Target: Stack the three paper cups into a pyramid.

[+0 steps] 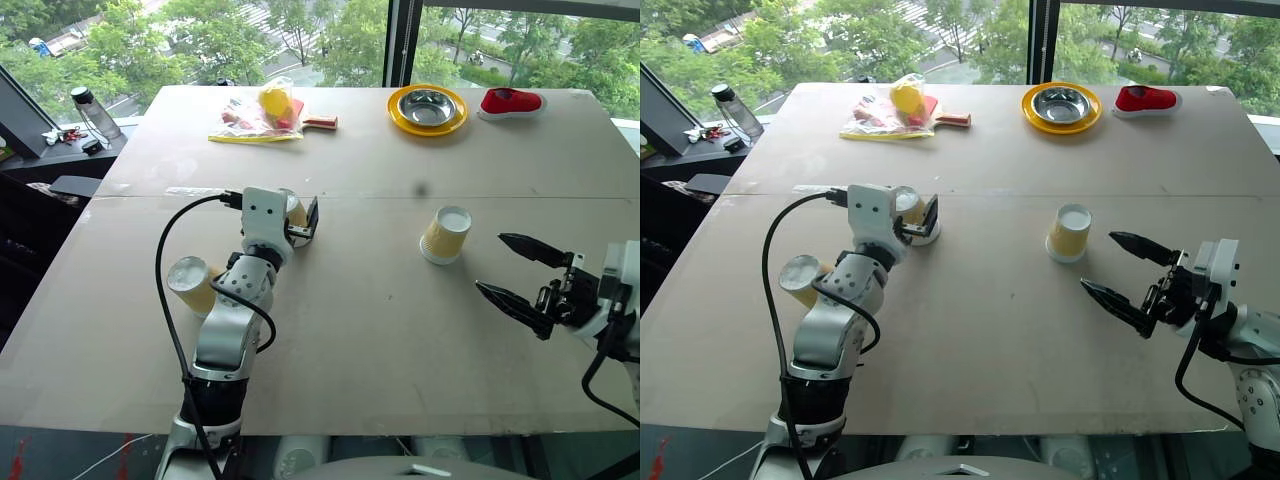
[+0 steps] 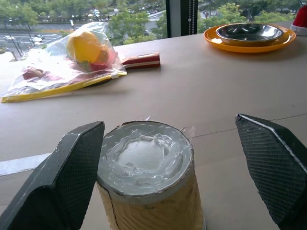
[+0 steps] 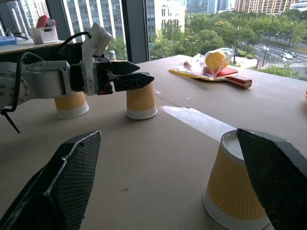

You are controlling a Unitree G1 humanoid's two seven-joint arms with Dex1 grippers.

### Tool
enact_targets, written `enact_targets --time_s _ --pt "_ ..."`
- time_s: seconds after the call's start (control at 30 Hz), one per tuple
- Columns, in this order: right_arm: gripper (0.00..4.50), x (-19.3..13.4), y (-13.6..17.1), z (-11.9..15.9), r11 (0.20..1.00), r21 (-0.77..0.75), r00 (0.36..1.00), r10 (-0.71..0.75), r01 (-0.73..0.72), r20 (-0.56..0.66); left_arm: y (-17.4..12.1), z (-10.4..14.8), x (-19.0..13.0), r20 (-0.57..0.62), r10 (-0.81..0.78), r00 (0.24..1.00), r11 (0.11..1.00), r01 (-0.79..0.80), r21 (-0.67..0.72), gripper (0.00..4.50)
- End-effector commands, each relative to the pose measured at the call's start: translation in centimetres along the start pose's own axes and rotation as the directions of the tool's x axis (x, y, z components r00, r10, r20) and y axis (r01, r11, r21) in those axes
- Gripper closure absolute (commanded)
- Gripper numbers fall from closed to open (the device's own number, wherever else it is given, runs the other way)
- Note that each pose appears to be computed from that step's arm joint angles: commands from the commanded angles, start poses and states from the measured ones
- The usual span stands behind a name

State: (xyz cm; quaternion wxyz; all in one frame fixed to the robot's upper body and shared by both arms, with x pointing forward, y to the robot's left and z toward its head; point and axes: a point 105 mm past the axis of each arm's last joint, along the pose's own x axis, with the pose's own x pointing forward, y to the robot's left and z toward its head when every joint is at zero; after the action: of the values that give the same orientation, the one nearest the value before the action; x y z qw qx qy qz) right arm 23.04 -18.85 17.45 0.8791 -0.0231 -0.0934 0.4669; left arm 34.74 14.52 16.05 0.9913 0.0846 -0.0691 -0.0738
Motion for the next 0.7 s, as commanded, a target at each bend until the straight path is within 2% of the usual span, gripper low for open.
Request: enact_targets --time_s 0.03,0.5,0.7 --pt "0.04 0.1 0.2 1.4 0.999 -0.049 0.999 0.004 -0.002 0.043 0.6 0.0 0.1 0.016 0.021 1.000 1.000 -0.022 0.014 0.00" --pt "0.04 0.3 -0.1 1.5 0.999 -0.049 0.998 0.003 0.000 0.056 0.3 1.0 -0.4 0.131 0.004 0.991 0.999 -0.009 0.032 0.00" --pt "0.04 0.4 -0.2 1.6 0.999 -0.052 0.998 0.007 -0.004 0.058 0.3 -0.3 -0.4 0.077 0.012 0.997 1.000 -0.015 0.028 0.00"
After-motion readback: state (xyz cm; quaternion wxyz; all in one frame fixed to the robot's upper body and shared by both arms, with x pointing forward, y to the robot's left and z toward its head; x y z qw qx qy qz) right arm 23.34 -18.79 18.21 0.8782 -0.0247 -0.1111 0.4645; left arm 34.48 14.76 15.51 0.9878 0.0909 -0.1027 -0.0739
